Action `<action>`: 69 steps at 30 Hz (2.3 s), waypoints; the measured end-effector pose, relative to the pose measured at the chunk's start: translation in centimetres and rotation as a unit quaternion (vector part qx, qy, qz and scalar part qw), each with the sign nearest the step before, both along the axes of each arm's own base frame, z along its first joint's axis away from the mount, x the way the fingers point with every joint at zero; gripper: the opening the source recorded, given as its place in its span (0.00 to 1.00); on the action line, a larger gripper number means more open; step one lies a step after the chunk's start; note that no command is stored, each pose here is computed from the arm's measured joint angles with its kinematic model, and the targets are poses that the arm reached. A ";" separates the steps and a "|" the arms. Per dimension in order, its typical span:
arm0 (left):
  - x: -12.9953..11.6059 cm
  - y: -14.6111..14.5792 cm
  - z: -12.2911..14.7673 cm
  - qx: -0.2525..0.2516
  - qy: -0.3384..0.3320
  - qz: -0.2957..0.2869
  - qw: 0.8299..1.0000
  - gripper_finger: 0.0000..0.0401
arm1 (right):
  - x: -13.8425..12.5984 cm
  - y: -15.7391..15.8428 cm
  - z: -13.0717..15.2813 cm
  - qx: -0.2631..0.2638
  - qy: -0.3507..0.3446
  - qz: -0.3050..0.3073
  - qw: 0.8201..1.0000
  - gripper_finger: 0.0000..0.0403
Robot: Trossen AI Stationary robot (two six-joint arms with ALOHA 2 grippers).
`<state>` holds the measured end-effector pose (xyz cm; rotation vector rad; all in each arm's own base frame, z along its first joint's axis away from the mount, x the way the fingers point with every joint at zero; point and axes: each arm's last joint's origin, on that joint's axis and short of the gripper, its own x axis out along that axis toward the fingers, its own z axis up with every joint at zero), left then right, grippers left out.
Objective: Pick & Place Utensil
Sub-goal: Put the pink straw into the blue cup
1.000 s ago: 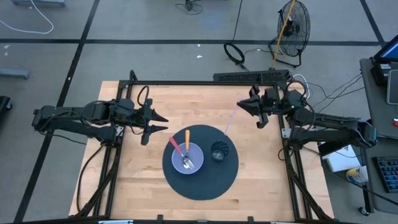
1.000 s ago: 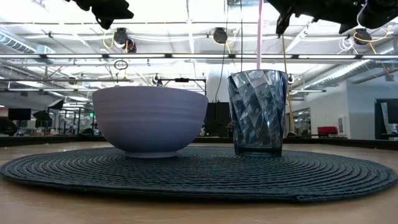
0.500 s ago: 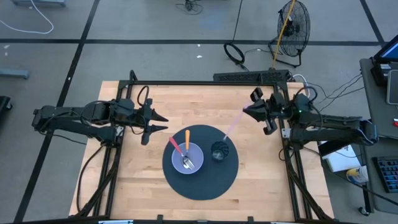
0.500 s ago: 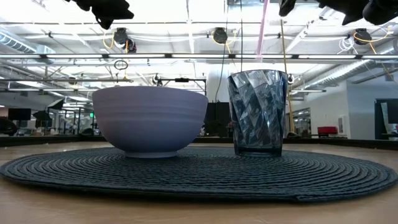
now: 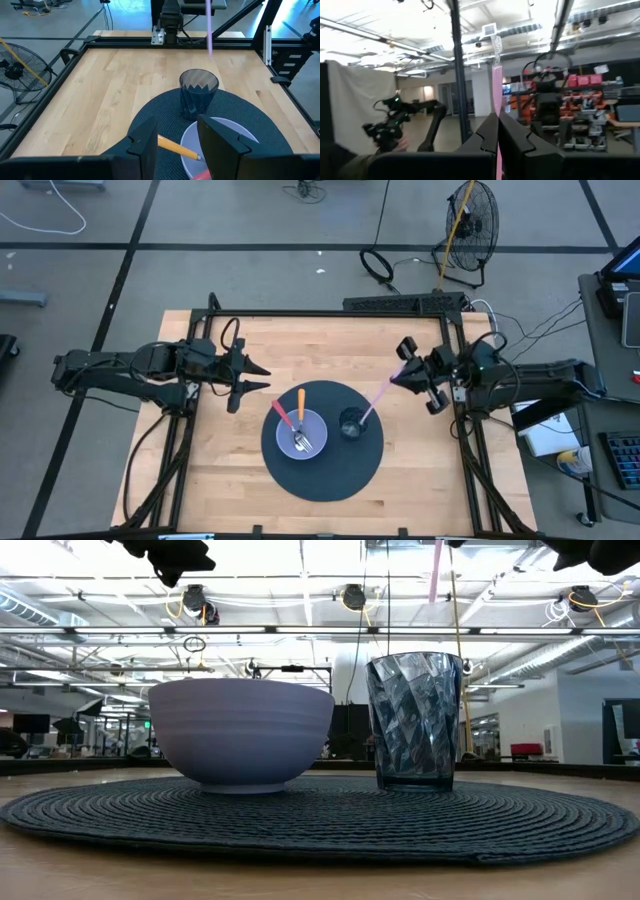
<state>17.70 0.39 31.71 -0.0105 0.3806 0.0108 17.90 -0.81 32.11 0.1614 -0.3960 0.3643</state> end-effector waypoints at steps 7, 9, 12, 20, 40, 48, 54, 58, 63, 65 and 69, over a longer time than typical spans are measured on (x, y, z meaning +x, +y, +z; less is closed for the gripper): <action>0.0 0.0 0.0 -0.001 0.000 0.001 1.000 0.36 | 1.8 0.7 -1.4 -0.007 0.034 -0.003 0.999 0.00; 0.0 0.0 0.0 -0.003 0.000 0.001 1.000 0.36 | 2.4 0.7 -1.9 -0.005 0.048 -0.008 0.999 0.00; 0.0 0.0 0.0 -0.004 0.000 0.001 1.000 0.36 | 3.2 0.6 -2.6 -0.004 0.068 -0.008 0.998 0.00; 0.0 0.0 0.0 -0.005 0.000 0.001 1.000 0.36 | 4.9 0.5 -4.5 0.000 0.114 -0.020 0.993 0.00; 0.0 0.0 0.0 -0.009 0.001 0.002 1.000 0.36 | 6.9 0.4 -7.7 -0.005 0.195 -0.019 0.981 0.00; 0.0 0.0 0.0 -0.010 0.001 0.002 1.000 0.36 | 7.2 0.4 -8.3 -0.004 0.215 -0.018 0.977 0.00; 0.0 0.0 0.0 -0.010 0.001 0.002 1.000 0.36 | 7.2 0.4 -8.6 -0.004 0.228 -0.017 0.973 0.00; 0.0 0.0 0.0 -0.010 0.001 0.002 1.000 0.36 | 7.2 0.4 -8.7 -0.003 0.232 -0.016 0.973 0.00; 0.0 0.0 0.0 -0.010 0.001 0.002 1.000 0.36 | 7.2 0.4 -8.6 -0.003 0.232 -0.016 0.973 0.00; 0.0 0.0 0.0 -0.010 0.001 0.002 1.000 0.36 | 7.2 0.4 -8.7 -0.003 0.232 -0.016 0.973 0.00; 0.0 0.0 0.0 -0.010 0.001 0.002 1.000 0.36 | 7.2 0.4 -8.6 -0.001 0.233 -0.016 0.972 0.03</action>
